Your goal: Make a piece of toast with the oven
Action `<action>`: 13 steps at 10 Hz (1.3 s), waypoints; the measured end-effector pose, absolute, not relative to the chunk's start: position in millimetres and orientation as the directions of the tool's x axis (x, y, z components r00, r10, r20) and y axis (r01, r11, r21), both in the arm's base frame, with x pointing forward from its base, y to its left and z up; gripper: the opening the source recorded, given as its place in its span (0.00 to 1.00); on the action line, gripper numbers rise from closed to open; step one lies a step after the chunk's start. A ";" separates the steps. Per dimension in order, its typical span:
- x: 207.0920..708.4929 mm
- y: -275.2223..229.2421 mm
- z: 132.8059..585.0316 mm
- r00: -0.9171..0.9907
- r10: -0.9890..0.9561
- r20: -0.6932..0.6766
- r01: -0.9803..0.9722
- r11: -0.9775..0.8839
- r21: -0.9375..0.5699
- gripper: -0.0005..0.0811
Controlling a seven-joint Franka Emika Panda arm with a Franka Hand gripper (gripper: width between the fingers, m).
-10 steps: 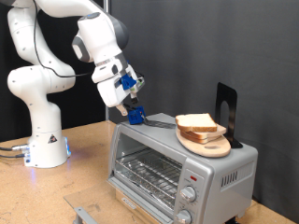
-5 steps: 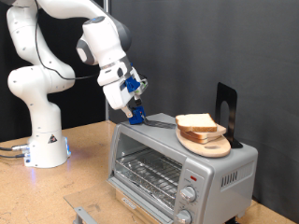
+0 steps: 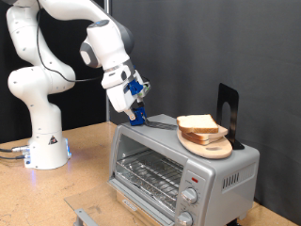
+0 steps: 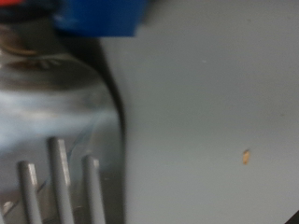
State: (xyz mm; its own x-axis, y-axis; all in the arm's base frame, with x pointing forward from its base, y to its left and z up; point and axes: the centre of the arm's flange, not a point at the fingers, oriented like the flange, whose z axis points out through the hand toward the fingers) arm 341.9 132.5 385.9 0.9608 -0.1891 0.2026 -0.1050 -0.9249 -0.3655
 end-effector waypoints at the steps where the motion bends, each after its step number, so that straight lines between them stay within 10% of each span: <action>1: 340.5 137.0 384.5 0.961 -0.192 0.197 -0.109 -0.924 -0.366 1.00; 8: 331.6 160.6 378.8 0.953 -0.242 0.183 -0.165 -0.919 -0.359 1.00; 10: 329.1 167.5 377.1 0.950 -0.251 0.184 -0.174 -0.918 -0.356 0.66; 13: 328.0 171.5 376.8 0.949 -0.251 0.193 -0.171 -0.918 -0.357 0.60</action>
